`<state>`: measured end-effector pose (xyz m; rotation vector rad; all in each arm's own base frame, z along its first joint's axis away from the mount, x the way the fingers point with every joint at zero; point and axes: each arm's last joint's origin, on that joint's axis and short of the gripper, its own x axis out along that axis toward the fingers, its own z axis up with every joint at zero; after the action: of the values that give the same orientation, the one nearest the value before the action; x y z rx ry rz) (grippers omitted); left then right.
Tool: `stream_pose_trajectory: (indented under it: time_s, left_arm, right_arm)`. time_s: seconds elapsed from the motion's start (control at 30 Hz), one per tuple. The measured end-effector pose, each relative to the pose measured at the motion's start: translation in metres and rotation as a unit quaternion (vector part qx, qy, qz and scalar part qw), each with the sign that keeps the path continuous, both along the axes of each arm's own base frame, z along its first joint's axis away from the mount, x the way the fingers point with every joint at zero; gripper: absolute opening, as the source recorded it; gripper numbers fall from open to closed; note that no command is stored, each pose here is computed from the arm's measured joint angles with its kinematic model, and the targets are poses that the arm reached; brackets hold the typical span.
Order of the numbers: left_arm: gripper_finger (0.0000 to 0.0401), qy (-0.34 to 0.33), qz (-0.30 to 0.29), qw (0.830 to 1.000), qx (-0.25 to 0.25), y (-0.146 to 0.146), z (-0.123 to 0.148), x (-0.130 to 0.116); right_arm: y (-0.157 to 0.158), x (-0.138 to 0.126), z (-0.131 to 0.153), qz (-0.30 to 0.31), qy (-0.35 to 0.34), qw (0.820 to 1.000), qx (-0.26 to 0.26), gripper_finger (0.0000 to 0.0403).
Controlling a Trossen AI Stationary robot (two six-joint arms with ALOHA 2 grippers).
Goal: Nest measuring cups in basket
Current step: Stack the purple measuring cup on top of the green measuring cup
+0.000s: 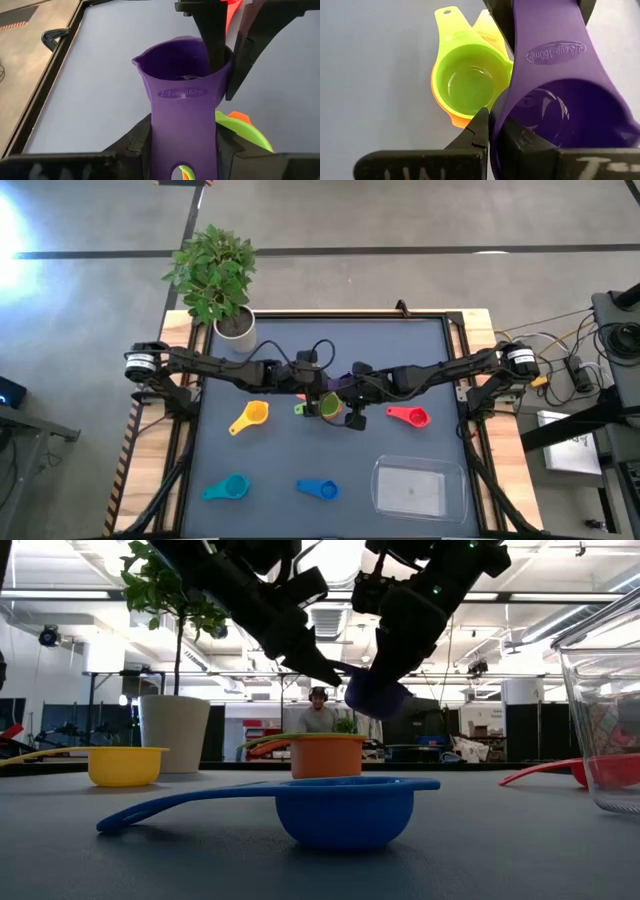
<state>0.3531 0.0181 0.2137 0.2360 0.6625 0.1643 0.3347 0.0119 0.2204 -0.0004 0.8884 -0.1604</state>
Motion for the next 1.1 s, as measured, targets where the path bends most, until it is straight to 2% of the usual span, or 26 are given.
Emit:
stream_pose_trajectory:
  time_s: [0.3,0.63,0.77,0.87,1.1]
  left_arm:
    - [0.0101,0.005,-0.001,1.000,-0.001,0.000,-0.001,-0.001]
    - [0.0058,0.019,0.003,1.000,0.002,0.000,-0.004,-0.003]
    - [0.0027,0.032,0.002,0.999,0.000,0.000,-0.008,-0.005]
    - [0.0003,0.037,0.002,0.999,0.000,0.000,-0.010,-0.007]
    - [0.0001,0.038,0.004,0.999,0.010,0.000,-0.009,-0.008]
  right_arm:
    - [0.000,0.000,0.000,0.002,0.000,1.000,-0.001,0.0018]
    - [0.003,-0.002,0.000,0.012,0.005,1.000,-0.004,0.0103]
    - [0.005,-0.004,0.005,0.015,-0.002,1.000,-0.004,0.0133]
    - [0.005,-0.005,0.008,0.014,-0.007,1.000,-0.001,0.0147]
    - [0.005,-0.006,0.009,0.012,-0.008,1.000,-0.005,0.0164]
